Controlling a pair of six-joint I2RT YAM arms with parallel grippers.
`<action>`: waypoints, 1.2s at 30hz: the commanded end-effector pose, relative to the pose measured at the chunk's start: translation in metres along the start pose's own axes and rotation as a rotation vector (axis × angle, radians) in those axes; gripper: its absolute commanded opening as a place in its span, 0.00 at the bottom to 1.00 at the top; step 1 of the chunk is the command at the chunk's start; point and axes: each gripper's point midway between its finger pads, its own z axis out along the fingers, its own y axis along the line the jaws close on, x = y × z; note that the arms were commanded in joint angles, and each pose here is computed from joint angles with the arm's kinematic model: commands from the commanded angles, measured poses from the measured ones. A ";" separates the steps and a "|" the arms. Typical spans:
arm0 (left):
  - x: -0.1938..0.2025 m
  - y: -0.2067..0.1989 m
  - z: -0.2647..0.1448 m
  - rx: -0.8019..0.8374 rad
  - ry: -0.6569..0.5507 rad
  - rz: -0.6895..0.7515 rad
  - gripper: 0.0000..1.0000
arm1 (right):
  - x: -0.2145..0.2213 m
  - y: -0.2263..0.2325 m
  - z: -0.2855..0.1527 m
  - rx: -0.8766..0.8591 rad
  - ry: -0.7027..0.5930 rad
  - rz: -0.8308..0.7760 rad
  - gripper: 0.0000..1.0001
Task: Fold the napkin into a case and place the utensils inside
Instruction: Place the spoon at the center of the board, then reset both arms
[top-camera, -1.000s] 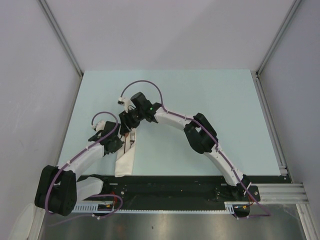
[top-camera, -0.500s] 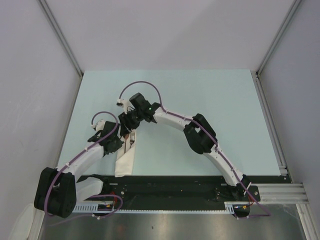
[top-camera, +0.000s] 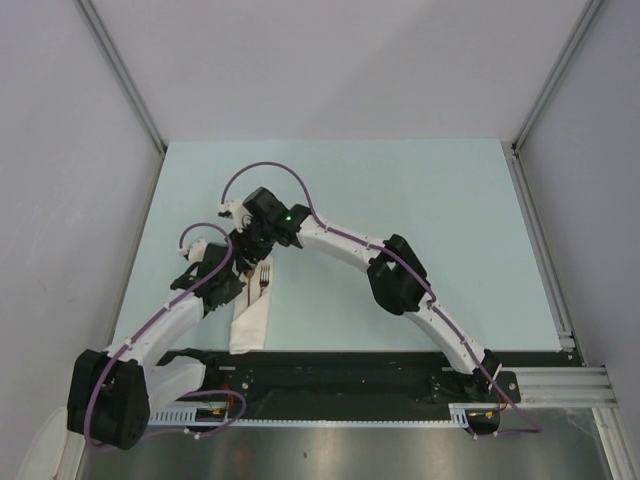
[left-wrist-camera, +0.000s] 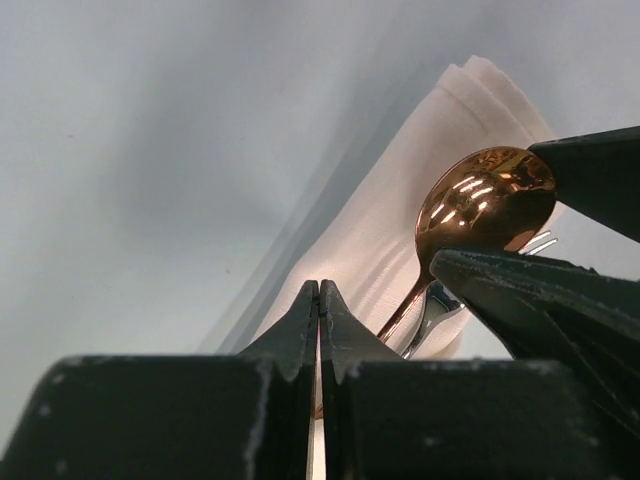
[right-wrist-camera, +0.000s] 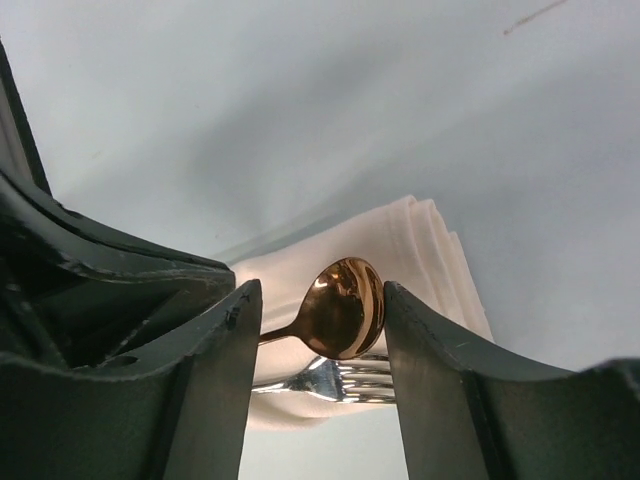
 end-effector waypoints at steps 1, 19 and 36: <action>-0.011 0.000 -0.006 0.002 -0.035 -0.003 0.00 | -0.029 0.008 -0.020 0.069 -0.042 -0.083 0.58; -0.040 -0.021 -0.040 0.113 -0.111 0.044 0.10 | -0.067 -0.007 -0.068 0.131 -0.165 0.069 0.67; 0.047 -0.211 -0.172 1.091 -0.092 0.524 0.42 | 0.134 -0.061 -0.310 0.813 -0.283 0.502 1.00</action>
